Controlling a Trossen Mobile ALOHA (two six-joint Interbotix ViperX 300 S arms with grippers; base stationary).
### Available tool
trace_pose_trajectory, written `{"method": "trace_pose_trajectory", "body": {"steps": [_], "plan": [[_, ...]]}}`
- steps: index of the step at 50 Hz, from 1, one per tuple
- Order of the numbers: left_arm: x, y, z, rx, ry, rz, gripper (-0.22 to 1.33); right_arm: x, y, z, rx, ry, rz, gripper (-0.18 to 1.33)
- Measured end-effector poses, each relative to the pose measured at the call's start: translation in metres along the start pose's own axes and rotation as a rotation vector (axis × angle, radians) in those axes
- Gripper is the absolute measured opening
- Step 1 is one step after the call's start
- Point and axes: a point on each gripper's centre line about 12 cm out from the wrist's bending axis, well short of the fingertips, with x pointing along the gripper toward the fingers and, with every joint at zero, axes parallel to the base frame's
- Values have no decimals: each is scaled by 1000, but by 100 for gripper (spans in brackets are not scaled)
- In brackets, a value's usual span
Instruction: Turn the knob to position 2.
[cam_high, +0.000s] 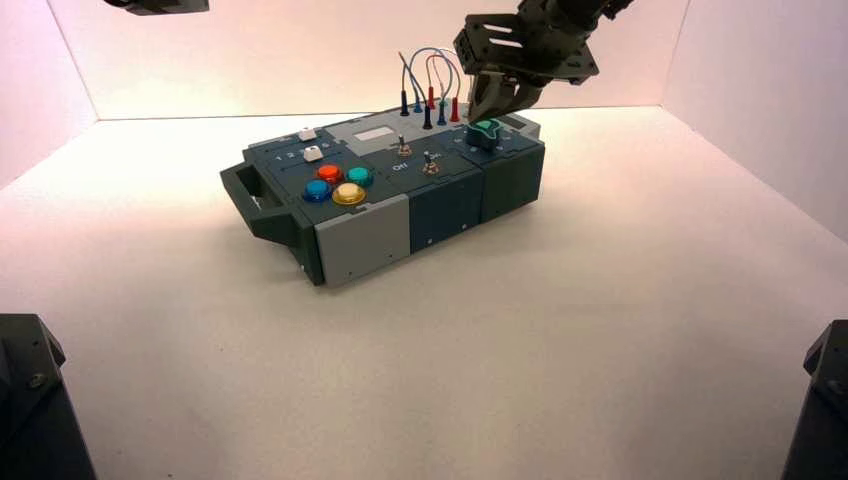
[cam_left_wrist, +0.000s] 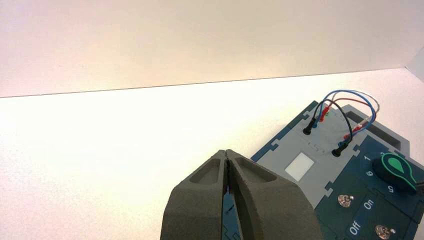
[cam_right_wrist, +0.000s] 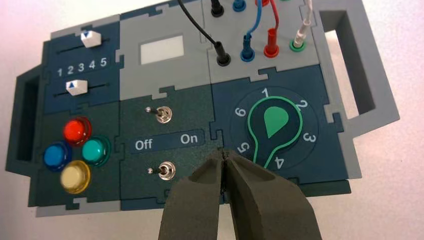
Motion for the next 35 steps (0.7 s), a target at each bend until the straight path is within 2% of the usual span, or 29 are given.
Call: {"method": "trace_pose_trajectory", "body": {"steps": [15,28,35], "plan": [[0,0,0,1,0,-1,-16,3,-3,-1,-9,11,-6,-14],[0,0,-1,0,3,0,-16,7,-21,-3,28,23,-36,-14],[0,0,-1,0,3,0,-16,10,-22,-3,30,25,-37,-14]]}}
